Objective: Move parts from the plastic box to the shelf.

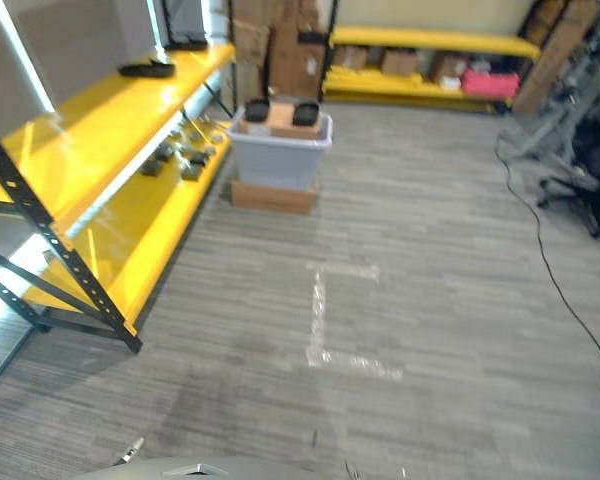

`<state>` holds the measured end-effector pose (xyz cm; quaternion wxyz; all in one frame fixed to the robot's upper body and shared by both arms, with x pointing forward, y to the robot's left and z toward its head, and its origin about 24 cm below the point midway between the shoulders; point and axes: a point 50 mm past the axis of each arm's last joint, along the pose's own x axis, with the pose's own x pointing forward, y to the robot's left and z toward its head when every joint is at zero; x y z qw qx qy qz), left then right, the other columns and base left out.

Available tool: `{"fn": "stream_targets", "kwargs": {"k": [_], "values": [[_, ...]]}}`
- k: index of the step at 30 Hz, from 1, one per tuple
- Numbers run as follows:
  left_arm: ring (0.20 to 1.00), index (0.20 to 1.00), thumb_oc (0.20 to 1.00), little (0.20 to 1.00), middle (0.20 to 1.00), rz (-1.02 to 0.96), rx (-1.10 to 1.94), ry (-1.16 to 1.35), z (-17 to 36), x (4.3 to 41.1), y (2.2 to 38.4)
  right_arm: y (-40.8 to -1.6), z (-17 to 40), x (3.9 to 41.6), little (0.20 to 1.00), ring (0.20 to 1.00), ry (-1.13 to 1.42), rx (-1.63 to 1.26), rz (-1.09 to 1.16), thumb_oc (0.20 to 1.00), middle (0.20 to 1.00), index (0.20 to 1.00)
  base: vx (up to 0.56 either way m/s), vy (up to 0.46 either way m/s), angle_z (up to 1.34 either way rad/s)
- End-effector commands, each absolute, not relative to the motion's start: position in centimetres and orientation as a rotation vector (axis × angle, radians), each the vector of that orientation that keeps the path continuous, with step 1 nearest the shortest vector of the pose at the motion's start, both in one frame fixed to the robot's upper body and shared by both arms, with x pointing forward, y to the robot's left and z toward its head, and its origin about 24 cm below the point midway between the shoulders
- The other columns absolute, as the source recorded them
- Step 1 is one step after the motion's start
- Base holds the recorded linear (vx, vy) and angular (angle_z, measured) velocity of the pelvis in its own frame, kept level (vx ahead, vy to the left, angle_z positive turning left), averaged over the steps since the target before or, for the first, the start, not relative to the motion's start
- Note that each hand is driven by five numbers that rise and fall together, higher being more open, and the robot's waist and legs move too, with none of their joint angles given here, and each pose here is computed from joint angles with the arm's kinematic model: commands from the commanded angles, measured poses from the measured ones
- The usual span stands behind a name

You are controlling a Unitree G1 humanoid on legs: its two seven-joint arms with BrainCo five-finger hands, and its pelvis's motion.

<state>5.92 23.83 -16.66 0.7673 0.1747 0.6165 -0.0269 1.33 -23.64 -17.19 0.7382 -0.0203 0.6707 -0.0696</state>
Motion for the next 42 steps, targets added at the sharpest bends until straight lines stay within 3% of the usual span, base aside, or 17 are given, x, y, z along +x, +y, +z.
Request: {"fn": "stream_targets", "kwargs": {"k": [1, 12, 20, 31, 42], "values": [[1.0, 1.0, 1.0, 1.0, 1.0, -0.083, 0.486, 1.25, -15.7, 10.3, 24.9, -27.3, -15.8, 5.7, 1.0, 1.0, 1.371, -0.083, -0.22, 1.0, 1.0, 1.0, 0.01, 0.005, -0.14], [1.0, 1.0, 1.0, 1.0, 1.0, -0.156, 0.552, 1.294, -16.3, 9.0, 23.7, -26.2, -16.3, 4.8, 1.0, 1.0, 1.411, -0.096, -0.183, 1.0, 1.0, 1.0, 0.03, -0.008, -0.04], [1.0, 1.0, 1.0, 1.0, 1.0, -0.124, 0.551, 1.248, -16.3, 9.1, 23.4, -26.9, -16.0, 5.3, 1.0, 1.0, 1.371, -0.068, -0.269, 1.0, 1.0, 1.0, -0.02, -0.012, -0.05], [1.0, 1.0, 1.0, 1.0, 1.0, -0.078, 0.616, 1.203, -15.9, 9.2, 24.3, -26.5, -15.8, 7.2, 1.0, 1.0, 1.286, -0.169, -0.246, 1.0, 1.0, 1.0, 0.0, -0.002, -0.04], [1.0, 1.0, 1.0, 1.0, 1.0, -0.021, 0.583, 1.192, -15.6, 9.7, 25.0, -26.7, -15.9, 6.7, 1.0, 1.0, 1.305, -0.17, -0.233, 1.0, 1.0, 1.0, 0.0, 0.0, 0.0]]}}
